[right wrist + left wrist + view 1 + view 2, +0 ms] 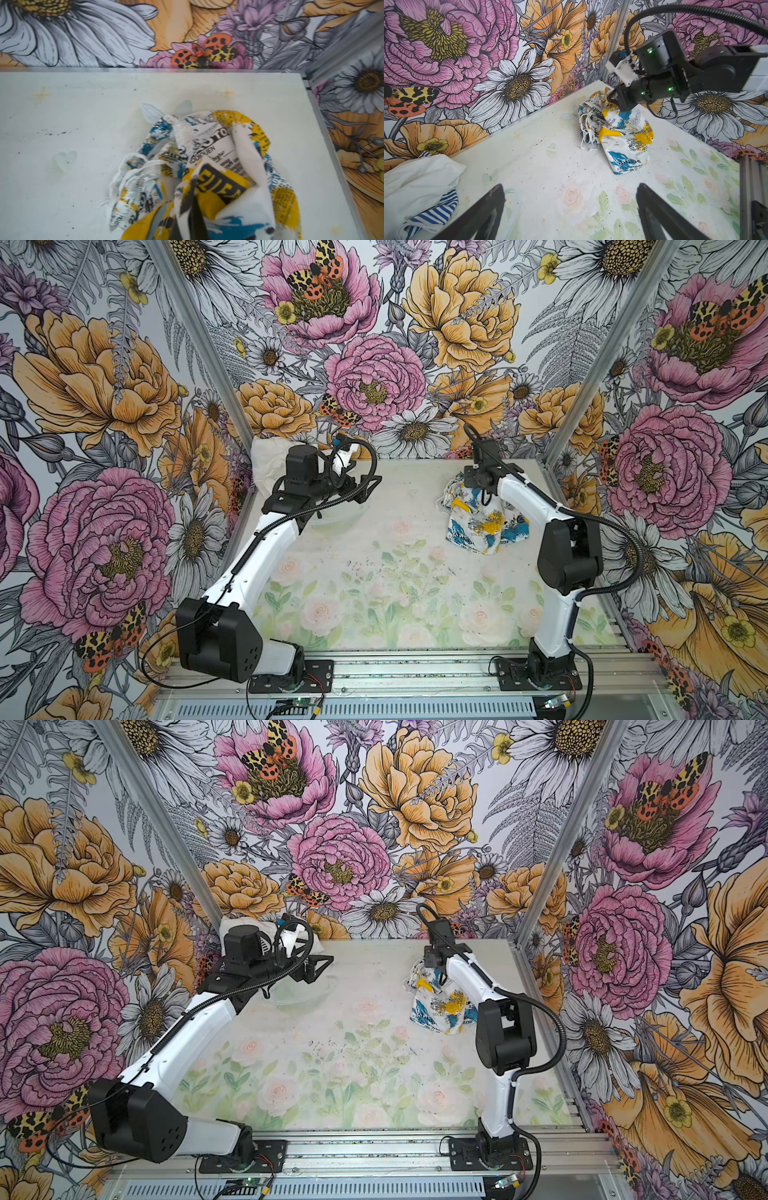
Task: Pick out a specific cloth from the pile
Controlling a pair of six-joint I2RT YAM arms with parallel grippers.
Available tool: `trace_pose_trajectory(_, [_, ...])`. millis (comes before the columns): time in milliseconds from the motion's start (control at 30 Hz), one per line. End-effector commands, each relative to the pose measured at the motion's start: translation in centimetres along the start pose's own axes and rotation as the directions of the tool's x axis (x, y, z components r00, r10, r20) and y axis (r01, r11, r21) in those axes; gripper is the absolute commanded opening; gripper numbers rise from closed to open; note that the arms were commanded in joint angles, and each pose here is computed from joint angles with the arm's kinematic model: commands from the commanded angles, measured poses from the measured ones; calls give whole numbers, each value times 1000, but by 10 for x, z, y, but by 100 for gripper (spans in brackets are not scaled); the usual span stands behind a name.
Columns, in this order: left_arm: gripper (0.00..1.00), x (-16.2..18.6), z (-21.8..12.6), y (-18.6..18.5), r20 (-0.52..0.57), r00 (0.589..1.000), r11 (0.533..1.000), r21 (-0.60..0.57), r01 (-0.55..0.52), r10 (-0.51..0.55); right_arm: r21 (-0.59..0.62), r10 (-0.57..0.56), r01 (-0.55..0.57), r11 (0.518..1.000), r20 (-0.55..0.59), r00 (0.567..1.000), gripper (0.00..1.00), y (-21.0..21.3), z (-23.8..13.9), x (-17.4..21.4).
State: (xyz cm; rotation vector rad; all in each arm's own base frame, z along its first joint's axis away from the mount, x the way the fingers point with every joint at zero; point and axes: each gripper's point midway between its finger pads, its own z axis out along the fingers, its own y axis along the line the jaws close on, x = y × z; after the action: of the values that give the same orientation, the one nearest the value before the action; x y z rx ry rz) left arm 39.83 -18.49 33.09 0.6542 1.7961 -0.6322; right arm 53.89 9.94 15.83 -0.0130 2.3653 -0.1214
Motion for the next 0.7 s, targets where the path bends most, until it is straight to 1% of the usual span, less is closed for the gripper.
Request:
trace_pose_trajectory(0, [99, -15, -2, -9, 32, 999, 999, 35, -12, 11, -17, -22, 22, 1000, -8, 1000, 0, 27, 22, 3])
trace_pose_trajectory(100, [99, -15, -2, -8, 32, 999, 999, 33, -13, 12, -30, 4, -6, 1000, -65, 998, 0, 36, 47, 21])
trace_pose_trajectory(233, [99, -15, -2, -9, 33, 999, 999, 38, -11, 10, 23, 17, -14, 1000, -127, 992, 0, 20, 67, 40])
trace_pose_trajectory(300, [99, -16, -2, -10, 35, 999, 999, 41, -10, 8, -1, 39, -40, 999, -140, 989, 2, 14, 70, 40])
trace_pose_trajectory(333, [99, -16, -2, -10, 36, 999, 999, 43, -11, 9, -36, 52, -58, 998, -147, 988, 14, 13, 70, 40])
trace_pose_trajectory(367, [99, -17, -2, -10, 36, 999, 999, 42, -10, 8, -70, 60, -71, 995, -147, 987, 29, 14, 67, 36])
trace_pose_trajectory(400, [99, -16, -2, -10, 35, 999, 999, 44, -6, 5, -102, 64, -79, 992, -139, 988, 47, 14, 61, 30])
trace_pose_trajectory(433, [99, -16, -2, -11, 35, 999, 999, 47, -5, 3, -105, 66, -79, 991, -123, 990, 61, 11, 53, 25])
trace_pose_trajectory(467, [99, -16, -2, -11, 35, 999, 999, 49, -4, 3, -87, 65, -73, 994, -101, 993, 70, 6, 42, 18])
trace_pose_trajectory(533, [99, -15, -1, -11, 33, 999, 999, 50, -3, 2, -60, 65, -68, 996, -54, 996, 77, -5, 20, 7])
trace_pose_trajectory(600, [99, -15, 0, -12, 30, 1000, 999, 51, -2, 0, -47, 76, -76, 996, -8, 997, 82, -16, -4, -3])
trace_pose_trajectory(667, [99, -16, 0, -13, 32, 999, 999, 53, -1, -1, -29, 103, -102, 994, 32, 994, 86, -31, -24, -4])
